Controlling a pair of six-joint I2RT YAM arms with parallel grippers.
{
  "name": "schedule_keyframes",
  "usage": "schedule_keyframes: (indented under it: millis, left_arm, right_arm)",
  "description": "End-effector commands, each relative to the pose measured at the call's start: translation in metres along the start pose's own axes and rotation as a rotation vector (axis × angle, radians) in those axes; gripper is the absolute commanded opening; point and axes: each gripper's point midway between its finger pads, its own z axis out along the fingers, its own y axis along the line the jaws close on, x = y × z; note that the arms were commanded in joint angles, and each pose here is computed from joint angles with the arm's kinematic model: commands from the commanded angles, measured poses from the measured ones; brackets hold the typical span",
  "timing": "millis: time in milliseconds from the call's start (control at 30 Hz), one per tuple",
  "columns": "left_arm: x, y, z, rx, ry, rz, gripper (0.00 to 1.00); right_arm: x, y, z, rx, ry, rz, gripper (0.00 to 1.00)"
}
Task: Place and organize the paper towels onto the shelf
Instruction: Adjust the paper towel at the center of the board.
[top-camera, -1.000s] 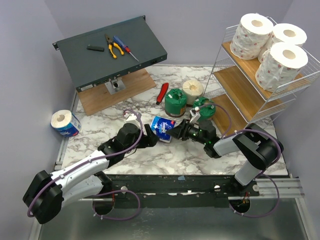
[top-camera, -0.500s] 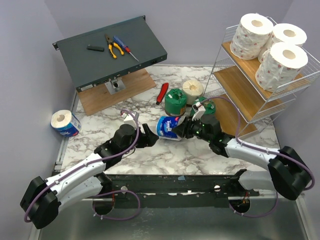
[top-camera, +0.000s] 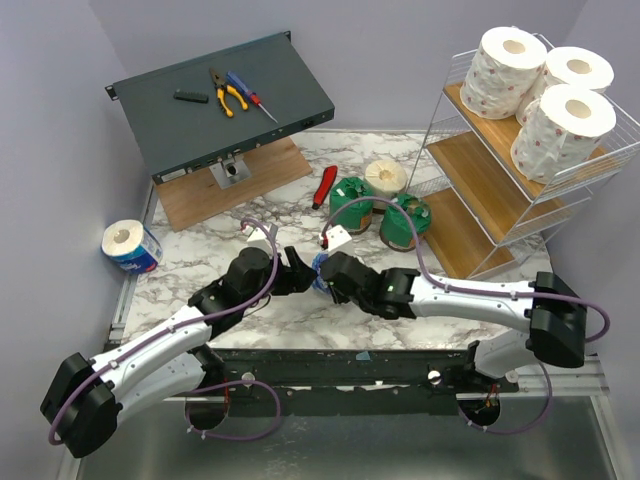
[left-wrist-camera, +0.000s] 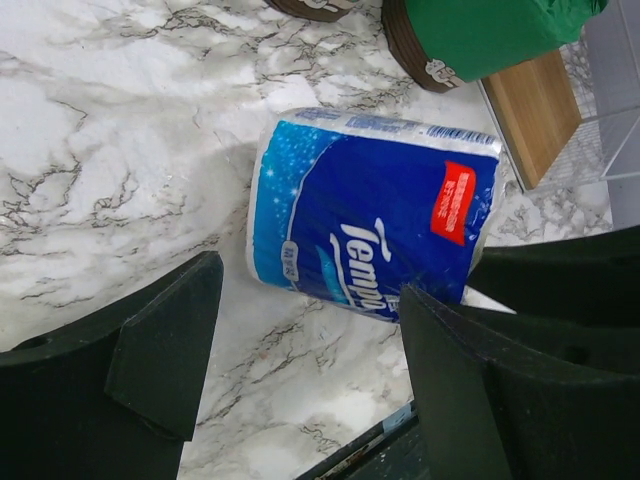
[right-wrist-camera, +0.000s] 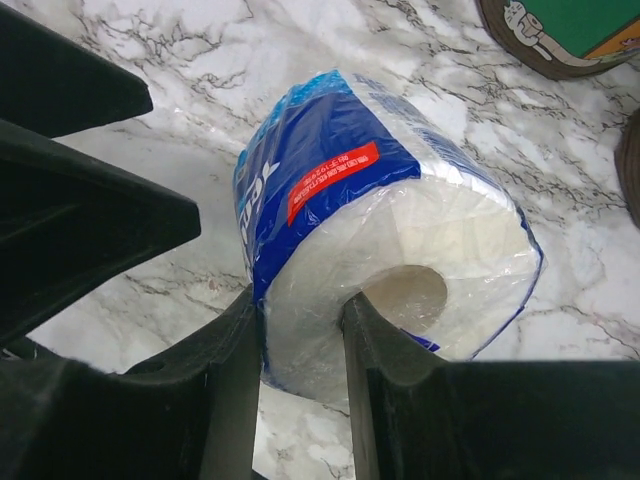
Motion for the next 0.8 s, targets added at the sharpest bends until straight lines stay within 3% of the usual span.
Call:
schedule_keyframes:
  millis: [0,67,233,400,767]
  left_arm:
    - [-0.020,-0.013,-0.003,0.020,-0.046,-0.005,0.74]
    - [-0.022,-0.014,-0.005,0.019,-0.052,-0.002,0.74]
    - [-0.025,-0.012,-0.008,0.003,-0.060,0.002,0.74]
    - [-0.027,-0.012,-0.009,0.001,-0.064,0.007,0.74]
    - [-0.030,-0.015,-0.008,0.010,-0.065,0.021,0.74]
  right_arm:
    - [0.028,-0.036,-0.005,0.248,0.104,-0.175,0.32]
    - [0.026,-0.028,-0.005,0.240,0.102,-0.188,0.34]
    - [0.019,-0.019,-0.007,0.211,0.087,-0.155,0.54]
    - [0.007,-0.014,-0.010,0.191,0.059,-0.125,0.65]
    - [-0.030,0.004,-0.034,0.066,-0.036,-0.042,0.74]
